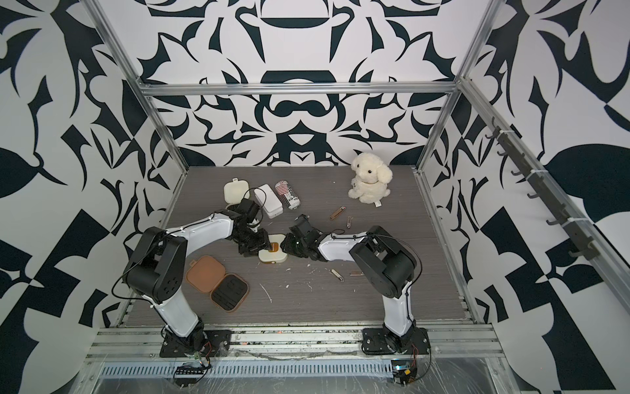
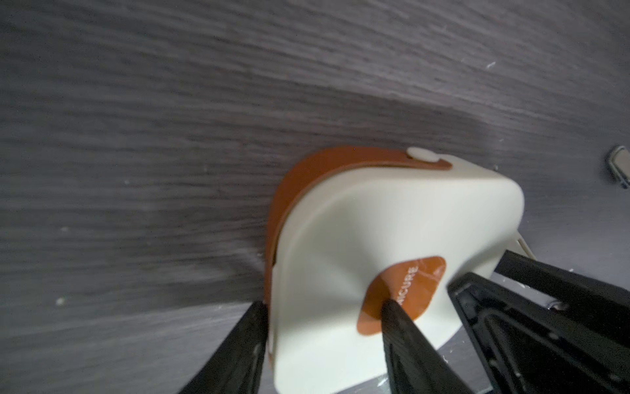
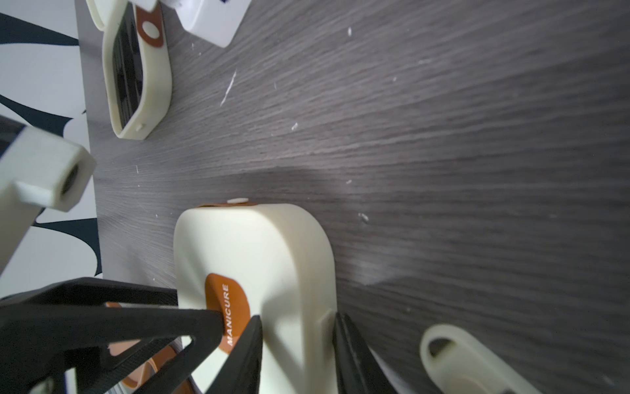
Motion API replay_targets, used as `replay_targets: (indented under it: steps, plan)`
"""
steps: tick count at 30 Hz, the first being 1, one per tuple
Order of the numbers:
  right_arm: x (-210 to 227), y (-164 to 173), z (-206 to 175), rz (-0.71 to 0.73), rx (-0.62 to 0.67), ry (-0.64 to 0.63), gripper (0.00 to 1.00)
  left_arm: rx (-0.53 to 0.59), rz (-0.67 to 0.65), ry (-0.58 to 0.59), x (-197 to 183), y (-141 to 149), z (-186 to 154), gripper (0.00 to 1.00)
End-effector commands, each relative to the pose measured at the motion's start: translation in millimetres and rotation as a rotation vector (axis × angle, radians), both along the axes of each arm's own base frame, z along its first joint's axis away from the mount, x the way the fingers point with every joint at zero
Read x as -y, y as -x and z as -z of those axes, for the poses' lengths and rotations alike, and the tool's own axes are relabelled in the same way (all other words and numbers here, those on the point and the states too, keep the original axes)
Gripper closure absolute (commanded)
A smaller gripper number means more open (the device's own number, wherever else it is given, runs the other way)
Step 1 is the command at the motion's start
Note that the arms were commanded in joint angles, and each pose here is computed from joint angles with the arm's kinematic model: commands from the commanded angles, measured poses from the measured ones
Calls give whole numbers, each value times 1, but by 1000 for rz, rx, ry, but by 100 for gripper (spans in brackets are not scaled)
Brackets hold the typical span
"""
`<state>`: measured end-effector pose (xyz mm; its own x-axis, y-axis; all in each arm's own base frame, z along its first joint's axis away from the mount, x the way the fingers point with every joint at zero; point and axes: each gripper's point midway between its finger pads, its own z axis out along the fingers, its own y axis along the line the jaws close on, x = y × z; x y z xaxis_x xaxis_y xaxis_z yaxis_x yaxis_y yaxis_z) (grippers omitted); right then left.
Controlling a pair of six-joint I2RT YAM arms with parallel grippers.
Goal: Organize nail clipper sets
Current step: Close the storage box at the center of the board.
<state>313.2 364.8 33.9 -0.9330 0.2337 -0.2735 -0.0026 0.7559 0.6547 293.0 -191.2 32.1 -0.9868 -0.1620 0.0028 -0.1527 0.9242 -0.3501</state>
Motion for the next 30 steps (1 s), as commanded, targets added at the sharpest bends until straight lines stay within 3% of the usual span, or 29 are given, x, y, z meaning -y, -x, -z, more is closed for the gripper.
replay_targets:
  steps: [1, 14, 25, 30]
  plan:
    - [-1, 51, 59, -72, -181, 77, 62, -39, 22, 3, 8, 3, 18, 44]
    - [6, 42, 32, -72, -91, 125, 60, -31, 19, -35, -1, 4, 11, 41]
    - [28, 31, -36, -101, 80, 230, 54, 76, -46, -75, -25, -9, -35, 31]
    - [26, 38, -48, -208, 128, 237, 45, 161, -103, -82, -47, -14, -70, 28]
